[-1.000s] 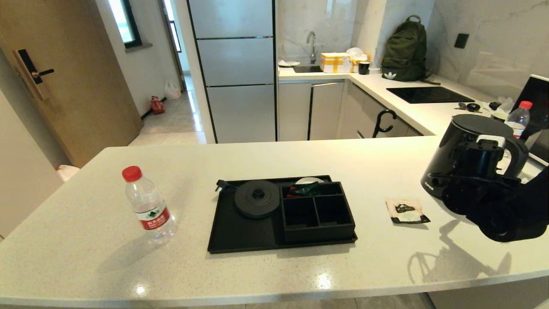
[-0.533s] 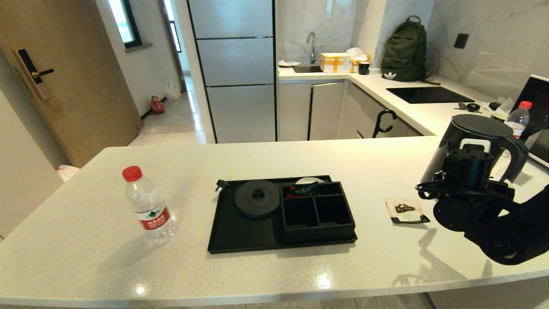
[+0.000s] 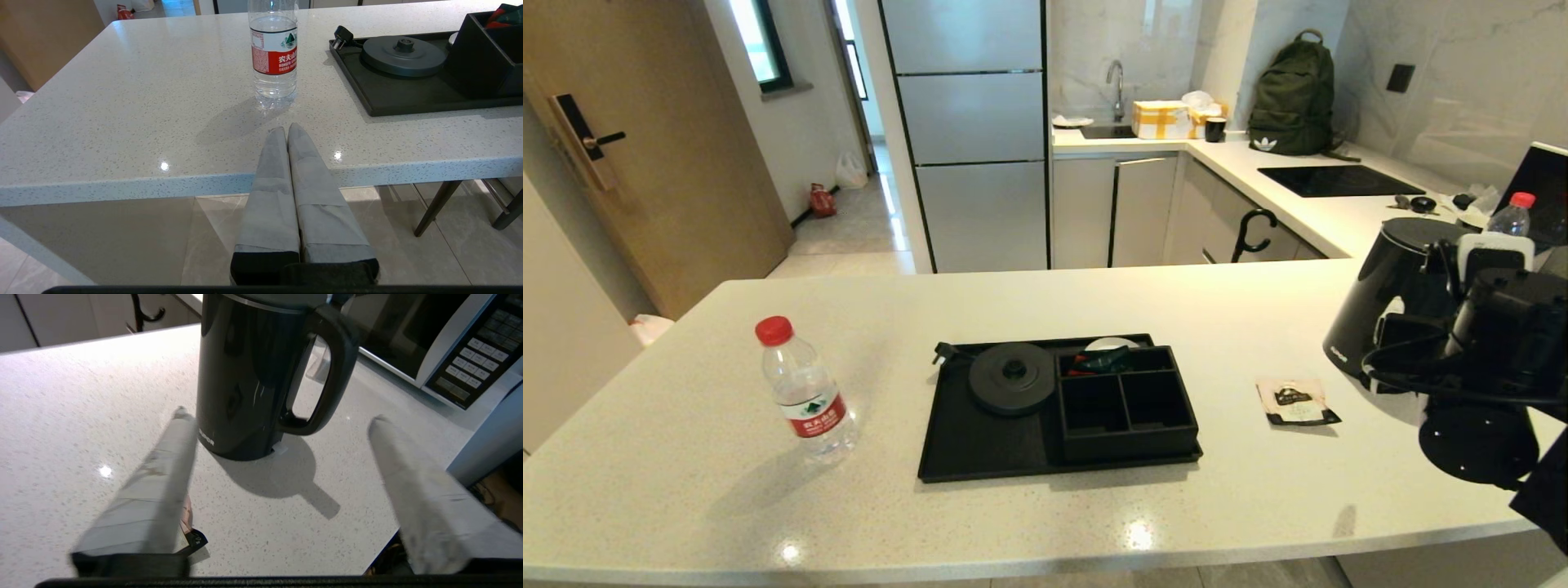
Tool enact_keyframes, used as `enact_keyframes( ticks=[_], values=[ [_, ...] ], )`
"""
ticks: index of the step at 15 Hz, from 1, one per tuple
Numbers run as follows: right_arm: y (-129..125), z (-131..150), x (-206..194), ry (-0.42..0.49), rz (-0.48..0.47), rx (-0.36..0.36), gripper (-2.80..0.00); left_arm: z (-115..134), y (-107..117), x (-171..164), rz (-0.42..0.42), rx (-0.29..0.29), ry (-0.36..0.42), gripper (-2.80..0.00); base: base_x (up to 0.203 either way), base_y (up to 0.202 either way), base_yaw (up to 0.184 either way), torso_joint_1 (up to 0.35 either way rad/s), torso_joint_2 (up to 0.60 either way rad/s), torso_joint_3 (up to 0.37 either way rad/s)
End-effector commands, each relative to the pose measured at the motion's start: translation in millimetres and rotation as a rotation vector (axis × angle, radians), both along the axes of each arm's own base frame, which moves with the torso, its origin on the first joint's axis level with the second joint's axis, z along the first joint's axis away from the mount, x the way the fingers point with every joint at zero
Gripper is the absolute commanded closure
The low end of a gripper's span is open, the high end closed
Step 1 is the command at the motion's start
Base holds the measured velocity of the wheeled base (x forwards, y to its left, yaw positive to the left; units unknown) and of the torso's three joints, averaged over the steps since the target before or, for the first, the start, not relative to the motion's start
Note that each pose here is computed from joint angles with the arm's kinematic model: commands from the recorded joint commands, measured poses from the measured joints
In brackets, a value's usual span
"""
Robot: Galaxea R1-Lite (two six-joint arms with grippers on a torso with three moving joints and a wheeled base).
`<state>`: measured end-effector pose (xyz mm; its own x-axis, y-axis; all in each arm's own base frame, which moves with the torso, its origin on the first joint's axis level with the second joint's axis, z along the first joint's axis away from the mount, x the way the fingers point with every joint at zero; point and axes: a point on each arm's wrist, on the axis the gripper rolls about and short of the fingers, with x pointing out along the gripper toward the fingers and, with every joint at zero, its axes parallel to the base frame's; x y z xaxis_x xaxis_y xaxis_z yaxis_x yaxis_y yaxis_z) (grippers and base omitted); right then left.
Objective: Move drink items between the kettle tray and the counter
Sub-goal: Return the tea bag to its original position
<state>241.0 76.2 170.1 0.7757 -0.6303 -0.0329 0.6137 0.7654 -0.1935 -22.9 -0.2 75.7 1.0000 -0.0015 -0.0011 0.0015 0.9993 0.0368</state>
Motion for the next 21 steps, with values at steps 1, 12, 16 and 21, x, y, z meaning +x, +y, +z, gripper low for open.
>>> enact_keyframes(
  ticks=[1,12,16,21],
  values=[
    [-10,31,-30,-0.1,0.011,0.024,0.0,0,0,0,0.0,0.0,-0.001,0.0,0.0,0.0,0.0,0.0,0.0,0.0],
    [-89,100,-207,-0.111,-0.195,-0.029,0.0,0,0,0,0.0,0.0,-0.001,0.0,0.0,0.0,0.0,0.0,0.0,0.0],
    [-98,74,-268,-0.093,-0.374,-0.043,0.0,0,0,0,0.001,0.0,0.002,0.0,0.0,0.0,0.0,0.0,0.0,0.0],
    [-89,-3,-302,-0.124,0.141,-0.024,0.0,0,0,0,0.0,0.0,0.002,0.0,0.0,0.0,0.0,0.0,0.0,0.0]
  ],
)
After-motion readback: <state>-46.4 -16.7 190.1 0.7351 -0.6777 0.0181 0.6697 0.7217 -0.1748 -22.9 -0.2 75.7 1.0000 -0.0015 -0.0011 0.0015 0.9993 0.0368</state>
